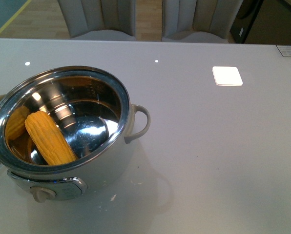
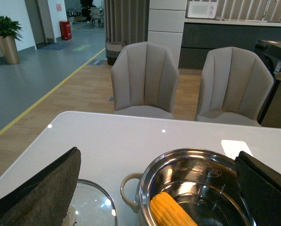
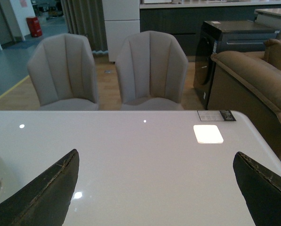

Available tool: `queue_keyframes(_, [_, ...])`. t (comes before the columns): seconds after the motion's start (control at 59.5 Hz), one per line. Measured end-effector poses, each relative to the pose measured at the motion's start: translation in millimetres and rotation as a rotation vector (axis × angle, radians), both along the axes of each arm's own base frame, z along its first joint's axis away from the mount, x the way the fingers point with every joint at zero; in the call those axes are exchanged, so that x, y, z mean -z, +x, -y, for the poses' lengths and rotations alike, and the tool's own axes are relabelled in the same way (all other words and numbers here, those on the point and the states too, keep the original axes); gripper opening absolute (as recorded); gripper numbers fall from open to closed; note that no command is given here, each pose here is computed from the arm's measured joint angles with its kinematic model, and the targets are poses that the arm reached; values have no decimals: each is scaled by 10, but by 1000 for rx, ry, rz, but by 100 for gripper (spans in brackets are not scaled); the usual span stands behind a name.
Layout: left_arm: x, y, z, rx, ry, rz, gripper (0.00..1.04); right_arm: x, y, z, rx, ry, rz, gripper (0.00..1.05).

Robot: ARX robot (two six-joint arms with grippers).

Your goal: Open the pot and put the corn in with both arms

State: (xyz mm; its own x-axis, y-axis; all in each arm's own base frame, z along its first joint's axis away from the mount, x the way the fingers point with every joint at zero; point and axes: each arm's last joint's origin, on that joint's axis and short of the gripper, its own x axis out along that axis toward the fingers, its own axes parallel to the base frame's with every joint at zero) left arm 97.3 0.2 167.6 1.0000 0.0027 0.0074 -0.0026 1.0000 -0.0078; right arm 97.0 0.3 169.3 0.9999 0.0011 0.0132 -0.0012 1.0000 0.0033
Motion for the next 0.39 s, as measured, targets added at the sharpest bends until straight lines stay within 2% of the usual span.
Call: queue_keyframes(0.386, [0, 0, 0, 0, 0, 0, 98, 0, 0, 0, 0, 0, 0, 96])
